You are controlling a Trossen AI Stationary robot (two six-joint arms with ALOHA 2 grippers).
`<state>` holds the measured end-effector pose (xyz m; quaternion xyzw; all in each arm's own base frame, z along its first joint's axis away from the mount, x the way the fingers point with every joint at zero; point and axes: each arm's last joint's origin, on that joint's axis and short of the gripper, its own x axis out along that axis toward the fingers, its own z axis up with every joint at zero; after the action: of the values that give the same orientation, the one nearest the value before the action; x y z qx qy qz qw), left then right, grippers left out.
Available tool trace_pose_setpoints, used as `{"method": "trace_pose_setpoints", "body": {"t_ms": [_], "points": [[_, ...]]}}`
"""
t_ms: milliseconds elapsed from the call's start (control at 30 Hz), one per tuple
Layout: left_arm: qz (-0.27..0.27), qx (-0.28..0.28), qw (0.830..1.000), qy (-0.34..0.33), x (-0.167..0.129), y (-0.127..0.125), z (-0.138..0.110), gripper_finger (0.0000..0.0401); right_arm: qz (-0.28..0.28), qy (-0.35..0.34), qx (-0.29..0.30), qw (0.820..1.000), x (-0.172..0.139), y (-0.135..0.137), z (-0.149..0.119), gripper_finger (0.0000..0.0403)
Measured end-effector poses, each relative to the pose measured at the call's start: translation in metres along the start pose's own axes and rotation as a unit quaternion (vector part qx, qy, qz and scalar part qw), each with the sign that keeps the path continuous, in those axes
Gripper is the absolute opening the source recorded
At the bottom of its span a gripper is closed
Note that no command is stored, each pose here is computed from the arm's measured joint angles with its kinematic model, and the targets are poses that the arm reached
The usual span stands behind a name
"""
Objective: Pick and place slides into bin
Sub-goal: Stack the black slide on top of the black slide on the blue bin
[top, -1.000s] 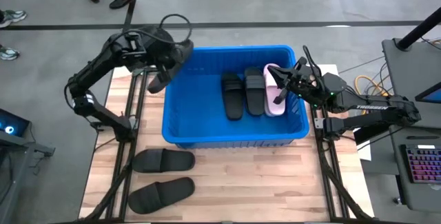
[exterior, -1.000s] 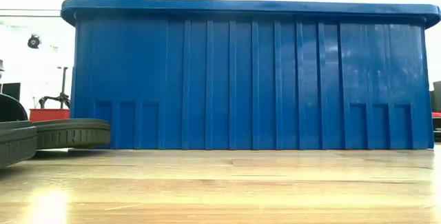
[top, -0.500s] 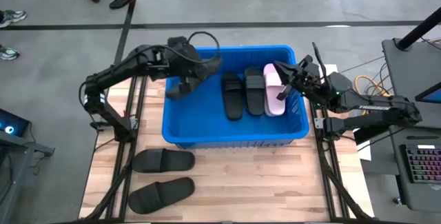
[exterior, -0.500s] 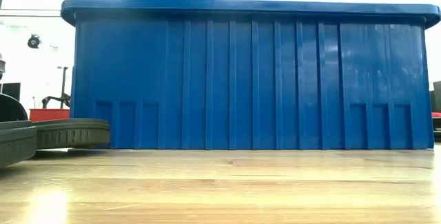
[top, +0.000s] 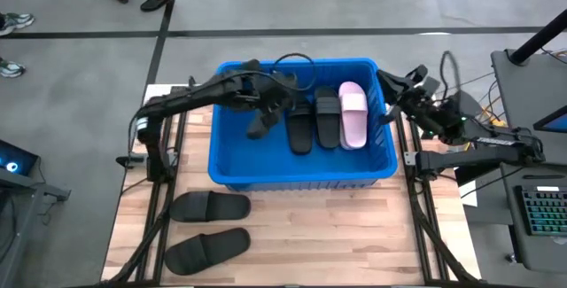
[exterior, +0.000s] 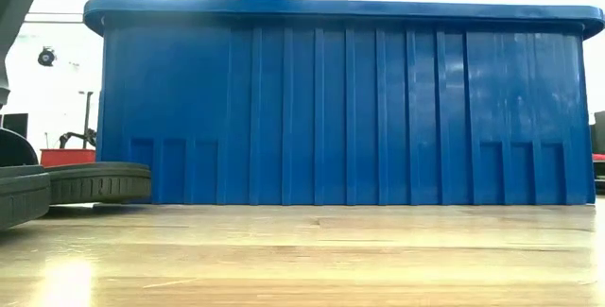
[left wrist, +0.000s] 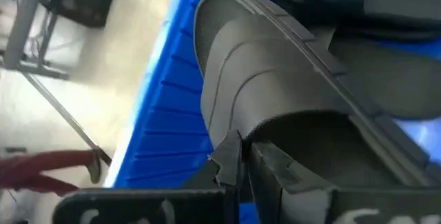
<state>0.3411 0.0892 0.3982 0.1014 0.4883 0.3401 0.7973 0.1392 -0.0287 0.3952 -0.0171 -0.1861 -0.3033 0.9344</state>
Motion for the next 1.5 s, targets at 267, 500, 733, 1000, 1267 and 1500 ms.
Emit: {"method": "trace_pose_setpoints", "body": {"t_ms": [267, 500, 733, 1000, 1267, 1500], "points": [[0.001, -0.055, 0.998, 0.002, 0.031, -0.026, 0.028, 0.0, 0.027, -0.016, 0.029, 0.999, -0.01, -0.006, 0.012, 0.0009], [0.03, -0.107, 0.994, -0.008, 0.042, -0.033, 0.044, 0.0, 0.033, 0.019, 0.011, 0.999, -0.01, -0.006, 0.016, 0.0009], [0.053, -0.198, 0.979, -0.012, 0.045, -0.034, 0.045, 0.0, 0.033, 0.023, 0.009, 0.999, -0.011, -0.008, 0.029, 0.0009], [0.063, -0.295, 0.953, -0.022, 0.05, -0.036, 0.046, 0.0, 0.033, 0.014, 0.014, 0.999, -0.013, -0.011, 0.048, 0.0009], [0.077, -0.3, 0.951, -0.019, 0.07, -0.05, 0.045, 0.0, 0.033, 0.02, 0.011, 0.999, -0.014, -0.013, 0.058, 0.0009], [0.101, -0.287, 0.952, -0.007, 0.085, -0.06, 0.041, 0.0, 0.034, 0.027, 0.007, 0.999, -0.014, -0.013, 0.057, 0.0009]]}}
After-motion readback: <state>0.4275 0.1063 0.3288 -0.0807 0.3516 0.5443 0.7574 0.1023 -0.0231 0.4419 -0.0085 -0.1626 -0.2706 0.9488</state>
